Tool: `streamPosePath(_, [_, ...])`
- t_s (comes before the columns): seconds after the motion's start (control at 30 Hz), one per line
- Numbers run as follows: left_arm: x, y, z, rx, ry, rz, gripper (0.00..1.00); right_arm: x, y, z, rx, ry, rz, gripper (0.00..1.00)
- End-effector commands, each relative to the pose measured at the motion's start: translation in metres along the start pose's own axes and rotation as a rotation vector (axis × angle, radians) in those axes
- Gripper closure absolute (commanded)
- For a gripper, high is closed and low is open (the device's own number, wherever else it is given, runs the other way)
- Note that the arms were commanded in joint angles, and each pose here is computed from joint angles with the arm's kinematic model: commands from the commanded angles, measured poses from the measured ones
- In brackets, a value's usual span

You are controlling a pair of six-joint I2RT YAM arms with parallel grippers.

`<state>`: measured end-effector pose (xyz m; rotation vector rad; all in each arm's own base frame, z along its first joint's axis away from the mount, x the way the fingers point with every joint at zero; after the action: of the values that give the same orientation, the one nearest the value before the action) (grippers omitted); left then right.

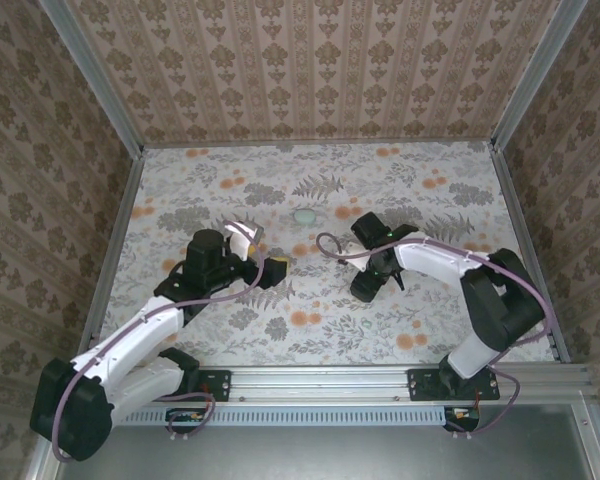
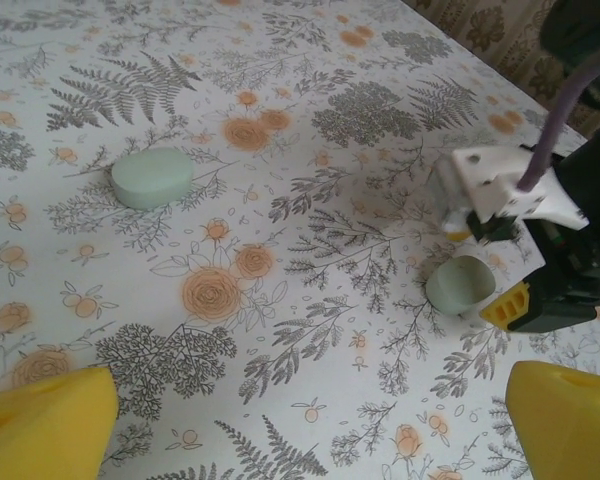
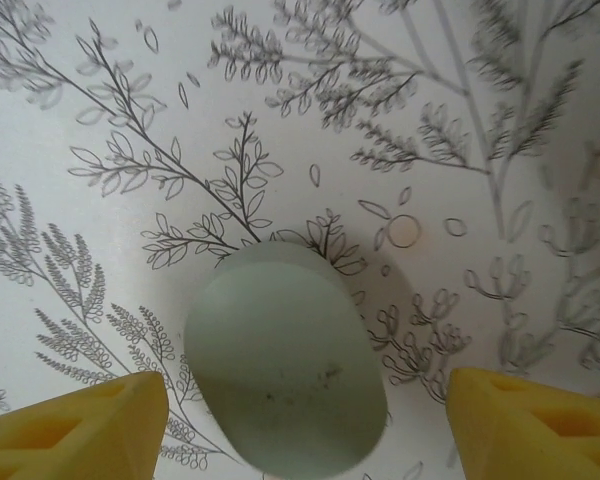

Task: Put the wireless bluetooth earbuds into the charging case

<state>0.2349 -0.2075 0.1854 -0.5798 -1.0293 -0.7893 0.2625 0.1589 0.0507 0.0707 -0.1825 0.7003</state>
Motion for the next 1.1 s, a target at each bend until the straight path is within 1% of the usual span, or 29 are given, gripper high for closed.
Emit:
streamPosePath(0.0, [0.004, -0.001, 0.004, 0.018, -0.027, -0.075, 0.00, 0.002, 0.004, 0.000, 0.034, 0.025, 0.021, 0.25])
streamPosePath(0.17, [0.003, 0.000, 0.005, 0.023, -0.024, -0.105, 0.00, -0.006, 0.003, -0.010, 0.034, 0.067, 0.038, 0.26])
streamPosePath(0.33, [0.004, -0.002, 0.004, 0.013, -0.030, -0.130, 0.00, -0.011, 0.001, -0.014, 0.023, 0.109, 0.051, 0.31])
streamPosePath(0.47, [0.009, -0.008, 0.007, -0.019, -0.053, -0.173, 0.00, -0.011, 0.001, -0.014, 0.026, 0.111, 0.064, 0.39])
streamPosePath(0.57, [0.014, -0.014, 0.013, -0.041, -0.087, -0.220, 0.00, -0.008, 0.002, -0.009, 0.027, 0.095, 0.075, 0.47])
streamPosePath(0.63, [0.016, -0.019, 0.018, -0.065, -0.109, -0.260, 0.00, -0.006, 0.003, -0.003, 0.032, 0.075, 0.082, 0.54])
streamPosePath(0.7, [0.021, -0.026, 0.023, -0.092, -0.139, -0.292, 0.00, -0.003, 0.006, 0.004, 0.046, 0.048, 0.090, 0.59])
streamPosePath(0.8, [0.028, -0.037, 0.028, -0.152, -0.196, -0.322, 0.00, 0.004, 0.015, 0.021, 0.072, -0.012, 0.110, 0.63])
streamPosePath(0.97, [0.043, -0.062, 0.039, -0.295, -0.308, -0.384, 0.02, 0.016, 0.043, 0.070, 0.164, -0.147, 0.177, 0.64])
streamPosePath(1.07, [0.051, -0.071, 0.044, -0.347, -0.330, -0.419, 0.05, 0.020, 0.062, 0.099, 0.195, -0.194, 0.242, 0.64])
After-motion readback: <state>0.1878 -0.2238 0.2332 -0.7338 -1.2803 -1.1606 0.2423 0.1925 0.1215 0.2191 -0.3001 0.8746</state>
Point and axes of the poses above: each hand's point on the last joint's axis, 136 mm out from that joint toward the fingers, its own z axis back along the fingers, its own y axis along the line the jaws close on, x = y × z, the point moved 2 cm from there along z, back along the fingers, and after that the axes turned 14 degrees about -z, right-handed, at the moved point
